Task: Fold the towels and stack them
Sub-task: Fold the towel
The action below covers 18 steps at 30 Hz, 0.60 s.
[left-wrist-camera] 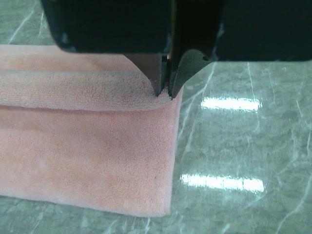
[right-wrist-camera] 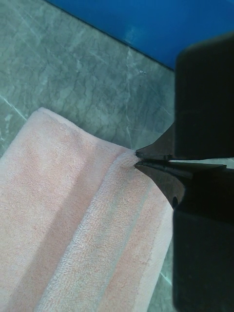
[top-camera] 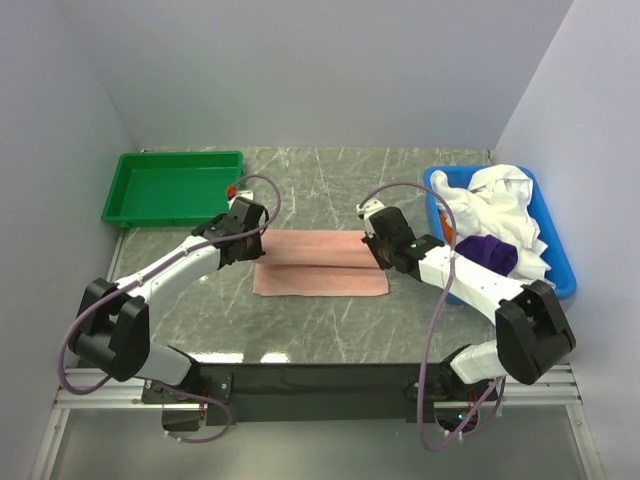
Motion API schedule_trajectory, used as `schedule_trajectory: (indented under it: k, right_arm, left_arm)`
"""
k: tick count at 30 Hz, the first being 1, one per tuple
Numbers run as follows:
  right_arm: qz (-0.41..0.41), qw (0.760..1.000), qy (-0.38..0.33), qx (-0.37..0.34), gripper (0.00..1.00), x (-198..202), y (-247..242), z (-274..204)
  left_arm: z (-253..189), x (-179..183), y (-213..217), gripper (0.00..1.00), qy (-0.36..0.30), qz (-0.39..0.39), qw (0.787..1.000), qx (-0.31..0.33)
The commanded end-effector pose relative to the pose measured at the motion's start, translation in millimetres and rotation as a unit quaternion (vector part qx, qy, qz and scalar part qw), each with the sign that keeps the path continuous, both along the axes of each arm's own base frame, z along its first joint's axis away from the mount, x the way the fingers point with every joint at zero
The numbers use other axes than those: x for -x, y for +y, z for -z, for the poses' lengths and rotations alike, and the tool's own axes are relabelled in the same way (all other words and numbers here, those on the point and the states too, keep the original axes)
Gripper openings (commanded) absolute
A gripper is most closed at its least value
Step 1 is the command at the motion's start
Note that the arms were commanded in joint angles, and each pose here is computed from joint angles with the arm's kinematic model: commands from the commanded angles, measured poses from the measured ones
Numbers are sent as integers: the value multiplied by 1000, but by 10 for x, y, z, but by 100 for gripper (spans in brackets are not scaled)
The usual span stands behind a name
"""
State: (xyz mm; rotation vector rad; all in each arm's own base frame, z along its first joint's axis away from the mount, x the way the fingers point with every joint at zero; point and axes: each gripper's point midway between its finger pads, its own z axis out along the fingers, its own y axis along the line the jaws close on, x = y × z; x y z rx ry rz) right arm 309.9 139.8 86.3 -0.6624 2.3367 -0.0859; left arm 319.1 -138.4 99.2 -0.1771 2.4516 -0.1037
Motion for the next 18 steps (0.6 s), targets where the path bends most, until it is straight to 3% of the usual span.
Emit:
schedule_trajectory:
  k: [1,18]
  right_arm:
    - [30,999,-6,42,0,78,-291,-62]
    - [28,998,49,38,0,217,-252,351]
  left_arm:
    - [1,118,198,1,0,-27,999,-20]
    - [497,471,99,1,53,-23,998,6]
